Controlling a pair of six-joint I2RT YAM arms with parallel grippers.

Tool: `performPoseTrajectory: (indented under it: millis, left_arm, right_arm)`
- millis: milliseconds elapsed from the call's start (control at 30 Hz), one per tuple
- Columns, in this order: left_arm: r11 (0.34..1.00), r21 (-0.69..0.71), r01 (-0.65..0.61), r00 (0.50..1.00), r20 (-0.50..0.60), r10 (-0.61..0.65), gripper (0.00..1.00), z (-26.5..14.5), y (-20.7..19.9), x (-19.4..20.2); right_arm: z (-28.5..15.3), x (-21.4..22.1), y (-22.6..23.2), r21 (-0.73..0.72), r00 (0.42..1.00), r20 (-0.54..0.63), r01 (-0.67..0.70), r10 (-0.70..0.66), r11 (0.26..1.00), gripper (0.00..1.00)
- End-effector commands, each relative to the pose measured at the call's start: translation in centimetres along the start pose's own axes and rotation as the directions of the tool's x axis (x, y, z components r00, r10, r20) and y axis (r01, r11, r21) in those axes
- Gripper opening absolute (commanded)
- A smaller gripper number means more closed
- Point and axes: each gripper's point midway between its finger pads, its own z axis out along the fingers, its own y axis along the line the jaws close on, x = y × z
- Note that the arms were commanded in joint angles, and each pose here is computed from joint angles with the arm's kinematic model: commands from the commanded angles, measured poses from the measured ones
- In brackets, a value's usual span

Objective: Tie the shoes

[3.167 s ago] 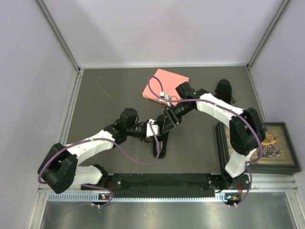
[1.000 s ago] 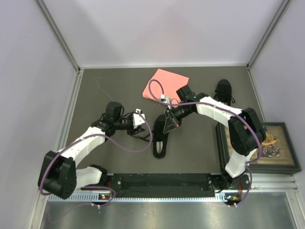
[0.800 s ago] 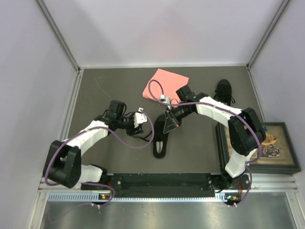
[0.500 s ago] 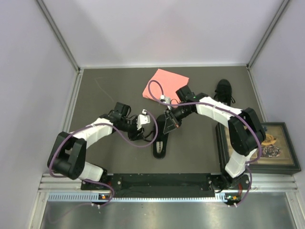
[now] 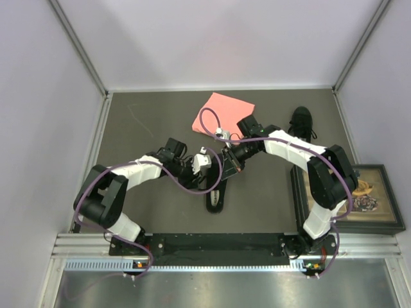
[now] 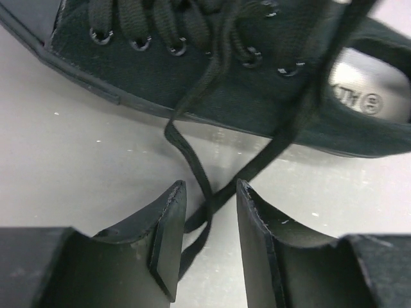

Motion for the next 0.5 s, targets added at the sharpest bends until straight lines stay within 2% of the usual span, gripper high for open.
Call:
performPoseTrajectory:
  millis: [0,100,200,233,333,467]
  left_arm:
    - [0.998,-0.061,-0.013,1.000,0.019,0.014,0.40,0.1,1.9,-1.5]
    - [0.997,-0.070,-0.015,1.000,0.017,0.016,0.32,0.0,2.0,-1.5]
    - [0.996,-0.087,-0.029,0.999,0.028,0.032,0.18,-0.7,2.2,-2.1]
    - [0.996,-0.090,-0.027,0.999,0.036,0.030,0.10,-1.0,2.2,-2.3]
    - [0.995,-0.092,-0.035,0.996,0.076,0.042,0.03,-2.2,2.1,-3.3]
    - [0.994,-0.089,-0.063,0.995,0.073,0.070,0.00,-3.4,1.3,-3.4]
  right_arm:
    - [-0.4,-1.4,0.8,-0.006,0.998,0.025,0.050,-0.050,0.999,0.00]
    - [-0.3,-1.4,0.8,-0.005,0.998,0.024,0.050,-0.050,0.999,0.00]
    - [-0.3,-1.5,0.8,-0.004,0.998,0.024,0.049,-0.049,0.999,0.00]
    - [-0.3,-1.5,0.8,-0.004,0.998,0.024,0.049,-0.049,0.999,0.00]
    - [-0.1,-1.4,0.7,0.007,0.999,0.018,0.051,-0.051,0.999,0.00]
    - [0.1,-1.5,0.5,0.029,0.999,0.022,0.040,-0.041,0.999,0.00]
